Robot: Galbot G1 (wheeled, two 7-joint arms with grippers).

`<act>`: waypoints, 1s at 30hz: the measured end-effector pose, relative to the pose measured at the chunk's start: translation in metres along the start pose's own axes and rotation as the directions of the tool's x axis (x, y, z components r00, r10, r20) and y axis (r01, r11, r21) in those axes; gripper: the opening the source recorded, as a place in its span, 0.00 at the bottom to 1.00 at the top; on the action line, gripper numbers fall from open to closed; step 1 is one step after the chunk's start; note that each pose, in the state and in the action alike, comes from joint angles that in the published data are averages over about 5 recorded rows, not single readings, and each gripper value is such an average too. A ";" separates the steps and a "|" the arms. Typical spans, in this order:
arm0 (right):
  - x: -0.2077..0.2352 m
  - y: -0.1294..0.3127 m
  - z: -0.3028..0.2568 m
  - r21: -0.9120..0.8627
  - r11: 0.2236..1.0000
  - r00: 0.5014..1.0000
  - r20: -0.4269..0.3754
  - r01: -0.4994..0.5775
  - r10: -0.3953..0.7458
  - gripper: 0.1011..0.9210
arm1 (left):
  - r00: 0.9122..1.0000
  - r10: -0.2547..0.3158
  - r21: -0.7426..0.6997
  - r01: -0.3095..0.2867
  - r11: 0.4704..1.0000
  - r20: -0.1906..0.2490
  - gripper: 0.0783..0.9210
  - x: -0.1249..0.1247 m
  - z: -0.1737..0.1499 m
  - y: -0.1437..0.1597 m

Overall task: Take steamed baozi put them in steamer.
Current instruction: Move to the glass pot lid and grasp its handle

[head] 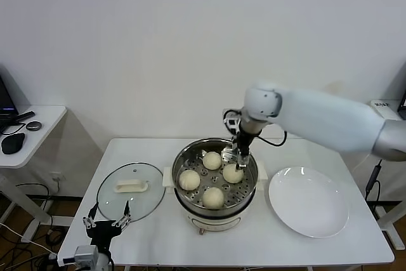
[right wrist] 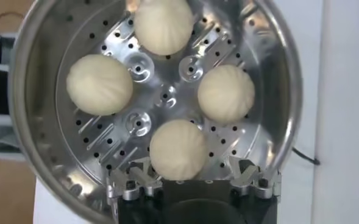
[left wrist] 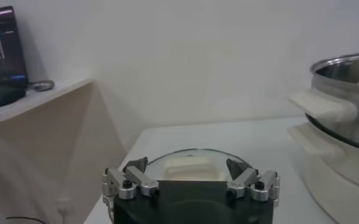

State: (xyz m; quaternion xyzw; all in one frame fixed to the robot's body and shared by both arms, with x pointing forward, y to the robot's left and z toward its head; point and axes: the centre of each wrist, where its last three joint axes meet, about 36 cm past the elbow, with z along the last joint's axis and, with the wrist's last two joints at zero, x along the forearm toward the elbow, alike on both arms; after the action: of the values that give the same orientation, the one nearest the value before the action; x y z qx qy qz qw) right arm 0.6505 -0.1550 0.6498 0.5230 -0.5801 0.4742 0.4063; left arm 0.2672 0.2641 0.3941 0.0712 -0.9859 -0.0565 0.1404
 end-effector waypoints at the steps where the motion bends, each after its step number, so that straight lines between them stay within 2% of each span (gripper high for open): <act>1: 0.007 -0.001 0.005 -0.013 1.000 0.999 0.036 -0.015 0.016 0.88 | 1.000 -0.002 0.003 0.002 1.000 0.004 0.88 0.001 0.000 0.000; 5: 0.033 -0.004 0.030 -0.071 0.993 0.976 0.190 -0.096 0.108 0.88 | 1.000 0.000 0.017 -0.001 1.000 0.016 0.88 0.004 -0.002 0.000; 9: 0.058 -0.001 0.063 -0.160 0.969 0.914 0.332 -0.188 0.232 0.88 | 1.000 0.010 0.028 -0.011 1.000 0.026 0.88 0.009 -0.004 -0.003; 13: 0.075 0.006 0.106 -0.286 0.920 0.813 0.445 -0.267 0.375 0.88 | 0.999 0.018 0.028 -0.019 0.999 0.044 0.88 0.013 -0.007 -0.003; 17: 0.077 0.022 0.148 -0.425 0.846 0.678 0.520 -0.322 0.519 0.88 | 0.997 0.014 0.037 -0.017 0.999 0.072 0.88 0.014 -0.010 -0.001; 21: 0.058 0.046 0.181 -0.557 0.761 0.534 0.554 -0.333 0.639 0.88 | 0.994 0.007 0.039 -0.012 0.999 0.112 0.88 0.013 -0.013 0.002; 24: 0.036 0.068 0.201 -0.660 0.681 0.415 0.549 -0.318 0.725 0.88 | 0.988 0.001 0.031 -0.006 0.999 0.152 0.88 0.009 -0.014 0.005; 27: 0.010 0.093 0.222 -0.763 0.581 0.297 0.506 -0.285 0.810 0.88 | 0.982 -0.006 0.018 0.002 1.000 0.191 0.88 0.003 -0.016 0.009; 30: -0.023 0.123 0.240 -0.853 0.468 0.198 0.429 -0.233 0.881 0.88 | 0.974 -0.002 -0.017 0.006 1.000 0.225 0.88 -0.004 -0.017 0.015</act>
State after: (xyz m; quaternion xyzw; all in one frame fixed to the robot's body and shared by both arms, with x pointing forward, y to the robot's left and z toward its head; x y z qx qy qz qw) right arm 0.5372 -0.3840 0.5596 0.2359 -0.9706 0.0451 -0.0179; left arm 0.2738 0.2775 0.4107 0.0653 -0.9948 -0.0730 0.0284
